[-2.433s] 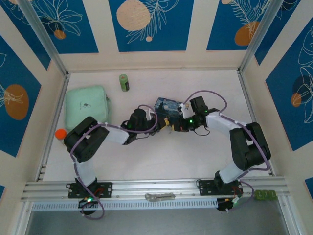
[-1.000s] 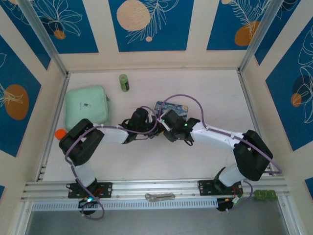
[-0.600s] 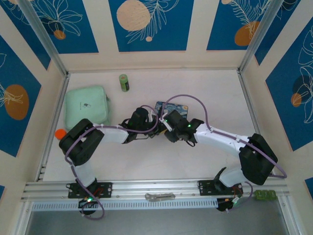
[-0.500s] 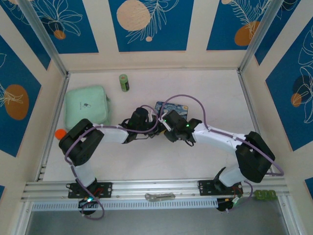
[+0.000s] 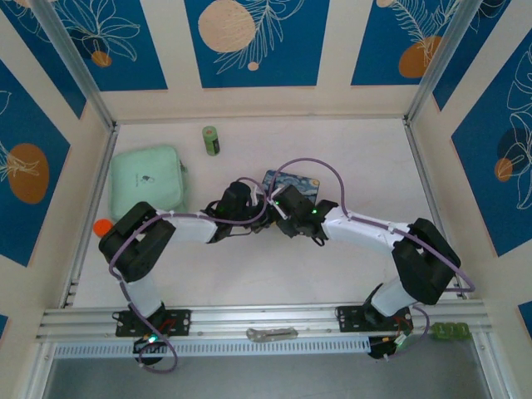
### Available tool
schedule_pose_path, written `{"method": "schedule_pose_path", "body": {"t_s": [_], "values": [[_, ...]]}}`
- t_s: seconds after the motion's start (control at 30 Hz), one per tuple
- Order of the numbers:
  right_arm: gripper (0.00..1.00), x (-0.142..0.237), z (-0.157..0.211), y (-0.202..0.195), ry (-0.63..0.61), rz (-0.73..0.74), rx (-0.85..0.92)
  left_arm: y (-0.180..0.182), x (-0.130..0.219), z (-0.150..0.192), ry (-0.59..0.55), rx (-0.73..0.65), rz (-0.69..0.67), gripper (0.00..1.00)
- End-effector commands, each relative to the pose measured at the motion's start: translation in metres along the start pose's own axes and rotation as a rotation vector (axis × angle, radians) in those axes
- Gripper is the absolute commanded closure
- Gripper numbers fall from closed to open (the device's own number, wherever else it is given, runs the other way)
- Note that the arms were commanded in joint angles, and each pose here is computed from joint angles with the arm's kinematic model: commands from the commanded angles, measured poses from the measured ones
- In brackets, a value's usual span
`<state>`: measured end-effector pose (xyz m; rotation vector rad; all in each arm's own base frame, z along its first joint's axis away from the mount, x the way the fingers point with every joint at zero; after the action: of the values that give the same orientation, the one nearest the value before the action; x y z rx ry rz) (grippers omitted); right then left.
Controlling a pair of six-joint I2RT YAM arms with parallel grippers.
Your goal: Unlock the padlock with the key
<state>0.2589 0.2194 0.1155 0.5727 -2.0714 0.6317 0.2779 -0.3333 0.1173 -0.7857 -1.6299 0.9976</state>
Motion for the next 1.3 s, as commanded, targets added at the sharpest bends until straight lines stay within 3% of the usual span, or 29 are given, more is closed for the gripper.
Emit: {"method": "schedule_pose_path", "body": {"t_s": [0.0,0.37,0.73,0.87,1.17,1.27], "values": [[0.58,0.005,0.017,0.007,0.054,-0.043,0.018,-0.046,0.01,-0.002,-0.003,-0.088,0.146,1.0],[0.49,0.015,0.025,-0.002,0.051,-0.151,-0.121,-0.049,0.009,-0.003,0.006,-0.089,0.156,1.0],[0.55,0.007,0.002,-0.016,-0.005,-0.061,-0.086,-0.054,0.01,-0.002,0.013,-0.092,0.162,1.0],[0.62,0.0,-0.001,-0.016,0.0,-0.036,-0.074,-0.055,0.011,-0.003,0.007,-0.091,0.166,1.0],[1.0,0.003,-0.006,-0.015,-0.016,-0.071,-0.132,-0.05,0.012,-0.001,0.008,-0.084,0.16,1.0],[1.0,0.009,-0.01,-0.016,-0.028,-0.165,-0.214,-0.046,0.011,0.001,0.008,-0.082,0.16,1.0]]}}
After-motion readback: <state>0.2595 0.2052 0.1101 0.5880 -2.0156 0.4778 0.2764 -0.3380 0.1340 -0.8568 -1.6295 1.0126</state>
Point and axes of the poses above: each hand's point on the last joint's axis, 136 mm out from that joint toward the fingers, its own x axis back along the fingers, its own y axis along the line the jaws close on, z = x × y, the point moved 4 cm from there along x, back along the fingers, and after that the axes turned 2 degrees about -x, right-handed, at the moved point
